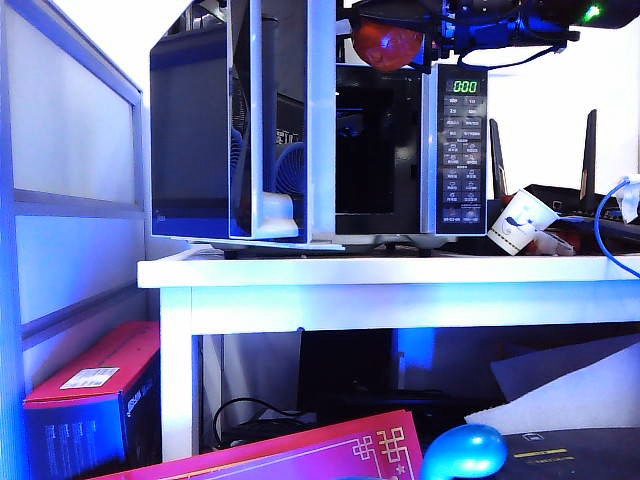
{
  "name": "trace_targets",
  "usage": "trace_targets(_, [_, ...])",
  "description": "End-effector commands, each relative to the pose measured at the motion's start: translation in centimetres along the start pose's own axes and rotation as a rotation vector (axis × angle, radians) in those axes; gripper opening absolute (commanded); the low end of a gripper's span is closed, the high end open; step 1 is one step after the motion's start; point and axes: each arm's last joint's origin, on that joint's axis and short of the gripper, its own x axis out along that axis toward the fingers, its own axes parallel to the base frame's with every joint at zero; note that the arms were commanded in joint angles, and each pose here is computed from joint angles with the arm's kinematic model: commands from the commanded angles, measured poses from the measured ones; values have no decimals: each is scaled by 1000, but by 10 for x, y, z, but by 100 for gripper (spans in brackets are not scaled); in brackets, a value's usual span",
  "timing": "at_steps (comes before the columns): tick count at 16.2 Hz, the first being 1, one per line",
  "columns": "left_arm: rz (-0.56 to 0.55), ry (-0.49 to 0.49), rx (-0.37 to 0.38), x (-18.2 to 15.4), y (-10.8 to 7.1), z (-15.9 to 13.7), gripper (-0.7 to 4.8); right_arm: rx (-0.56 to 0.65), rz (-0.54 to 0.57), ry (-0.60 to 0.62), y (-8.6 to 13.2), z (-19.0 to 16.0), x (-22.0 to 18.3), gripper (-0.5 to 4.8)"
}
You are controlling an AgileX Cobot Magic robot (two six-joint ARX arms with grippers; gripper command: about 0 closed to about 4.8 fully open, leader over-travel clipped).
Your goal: Open the microwave door, place the orange inside the microwave, then close the microwave door.
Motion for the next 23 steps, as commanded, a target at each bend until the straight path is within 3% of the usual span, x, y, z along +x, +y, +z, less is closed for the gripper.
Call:
trace_targets(1, [-28,18,-38,3,0,-6,279,-27,-18,-13,0,5,-2,291])
trace_targets(2, [-18,20,-38,3,1,-6,319,-27,-18,-13,0,5,-2,291])
trace_targets(3, [1,22,-38,3,1,-6,417,-27,-17,-13,0,5,-2,292])
trace_targets(4, [17,25,-40,3,2,-6,479,-27,-17,-13,0,5,-2,292])
trace_targets(7, [81,35,-41,2,4,-7,479,-30,-17,-13,0,5,-2,292])
trace_targets(14, [407,66,-29,-1,13,-6,479,-44,-53,-4,-10,6,-23,292])
trace_targets(16, [507,77,-34,-4,13,-5,479,-72,-112,5,-13,1,-22,292])
trace_targets(20, [808,112,-26,-21,1,10,479,-44,-296,29,-27,-24,-13,292])
trace_targets(23, [879,159,-48,-27,-5,11,479,-54,-397,44,-30,-45,6,292])
